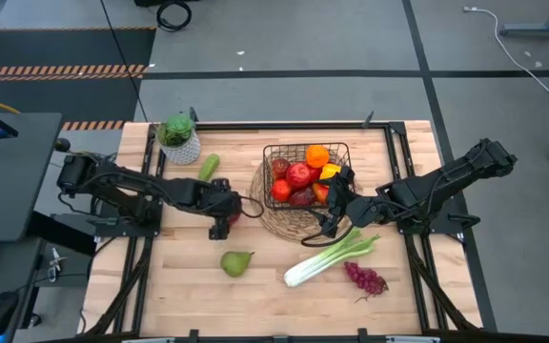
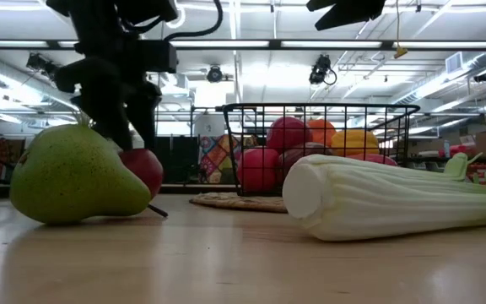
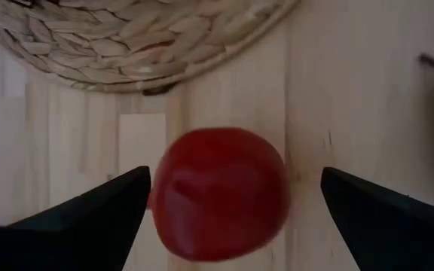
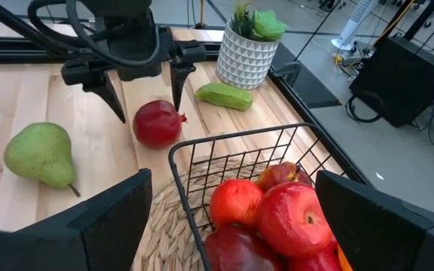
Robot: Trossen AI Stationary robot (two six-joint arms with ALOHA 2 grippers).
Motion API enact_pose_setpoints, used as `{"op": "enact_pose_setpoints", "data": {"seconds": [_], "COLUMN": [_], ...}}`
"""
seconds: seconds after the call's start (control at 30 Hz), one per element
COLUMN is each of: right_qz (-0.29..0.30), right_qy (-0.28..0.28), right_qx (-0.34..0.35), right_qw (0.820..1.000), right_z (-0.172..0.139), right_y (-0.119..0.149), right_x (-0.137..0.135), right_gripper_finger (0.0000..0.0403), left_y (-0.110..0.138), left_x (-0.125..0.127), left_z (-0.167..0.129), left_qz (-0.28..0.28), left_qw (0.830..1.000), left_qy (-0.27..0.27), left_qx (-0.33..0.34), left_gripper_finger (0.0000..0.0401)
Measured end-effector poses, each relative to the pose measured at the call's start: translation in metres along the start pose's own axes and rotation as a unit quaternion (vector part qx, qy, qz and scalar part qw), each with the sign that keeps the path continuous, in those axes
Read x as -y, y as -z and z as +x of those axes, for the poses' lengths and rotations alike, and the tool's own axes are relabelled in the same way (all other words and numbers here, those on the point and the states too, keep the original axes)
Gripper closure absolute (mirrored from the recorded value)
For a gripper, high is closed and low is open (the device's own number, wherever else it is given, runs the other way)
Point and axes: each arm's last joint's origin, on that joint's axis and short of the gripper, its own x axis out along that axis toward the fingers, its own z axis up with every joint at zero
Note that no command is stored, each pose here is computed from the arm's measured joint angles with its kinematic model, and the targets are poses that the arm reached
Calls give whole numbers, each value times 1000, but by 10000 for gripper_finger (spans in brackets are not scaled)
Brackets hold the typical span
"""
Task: Build produce basket
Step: Put the red pomegranate into the black wire basket
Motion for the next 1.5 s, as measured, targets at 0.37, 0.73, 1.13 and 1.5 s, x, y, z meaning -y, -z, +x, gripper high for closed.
{"op": "enact_pose_setpoints", "data": {"seconds": [0.37, 0.73, 1.13, 1.5], "right_qz": [1, 2, 2, -2], "right_qy": [-4, -18, -18, -17], "right_qx": [0, -1, -1, -5], "right_qw": [1000, 1000, 1000, 1000], "right_z": [0, 0, 0, 0], "right_y": [0, 0, 0, 1], "right_x": [0, -1, -1, -1], "right_gripper_finger": [27, 27, 27, 27], "left_y": [5, 5, 0, -35], "left_x": [-12, -7, -7, -13], "left_z": [20, 36, 28, -10], "left_qz": [-160, -150, -111, -65], "left_qw": [985, 986, 990, 995], "left_qy": [37, 32, 40, 44], "left_qx": [-42, -71, -73, -54], "left_gripper_finger": [5, 5, 22, 25]}}
